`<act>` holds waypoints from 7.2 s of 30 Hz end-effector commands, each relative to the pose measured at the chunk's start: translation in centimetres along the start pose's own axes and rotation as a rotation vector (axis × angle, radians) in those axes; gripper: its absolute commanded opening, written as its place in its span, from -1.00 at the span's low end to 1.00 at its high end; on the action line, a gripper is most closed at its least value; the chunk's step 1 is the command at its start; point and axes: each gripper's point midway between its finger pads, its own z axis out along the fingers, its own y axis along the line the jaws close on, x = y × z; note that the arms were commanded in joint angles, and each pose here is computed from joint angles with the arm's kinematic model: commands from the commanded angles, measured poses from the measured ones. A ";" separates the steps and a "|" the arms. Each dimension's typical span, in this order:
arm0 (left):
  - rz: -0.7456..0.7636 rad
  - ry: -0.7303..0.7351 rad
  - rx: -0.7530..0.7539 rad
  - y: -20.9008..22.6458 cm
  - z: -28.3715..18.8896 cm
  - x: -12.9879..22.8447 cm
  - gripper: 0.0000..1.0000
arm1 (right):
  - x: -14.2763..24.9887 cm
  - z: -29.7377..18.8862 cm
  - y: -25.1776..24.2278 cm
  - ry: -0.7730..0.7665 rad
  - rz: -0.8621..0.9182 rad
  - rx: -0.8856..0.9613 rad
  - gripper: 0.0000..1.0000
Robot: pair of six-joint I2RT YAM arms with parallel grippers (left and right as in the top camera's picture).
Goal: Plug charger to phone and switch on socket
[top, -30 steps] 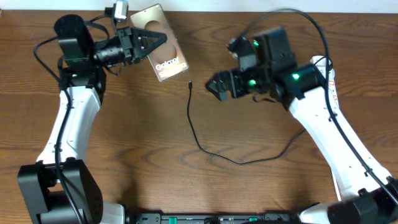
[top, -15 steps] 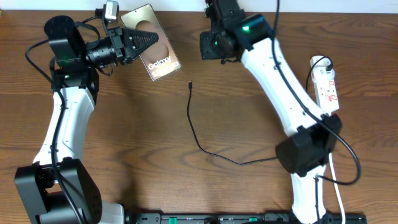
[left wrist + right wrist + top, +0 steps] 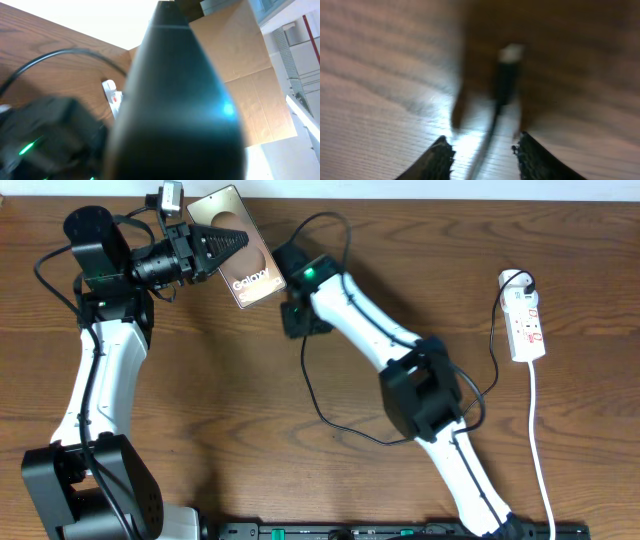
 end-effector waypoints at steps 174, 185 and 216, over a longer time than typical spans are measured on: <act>0.017 0.240 0.140 -6.1 10.4 7.4 -0.85 | 12.3 -27.8 -3.4 -0.353 -0.464 -1.428 -0.98; 0.004 0.219 0.129 -5.9 10.6 7.1 -0.85 | 12.3 -27.8 -3.4 -0.353 -0.464 -1.424 -0.98; 0.079 0.282 0.170 -6.6 10.8 8.5 -0.85 | 11.9 -27.9 -3.7 -0.337 -0.425 -1.434 -0.98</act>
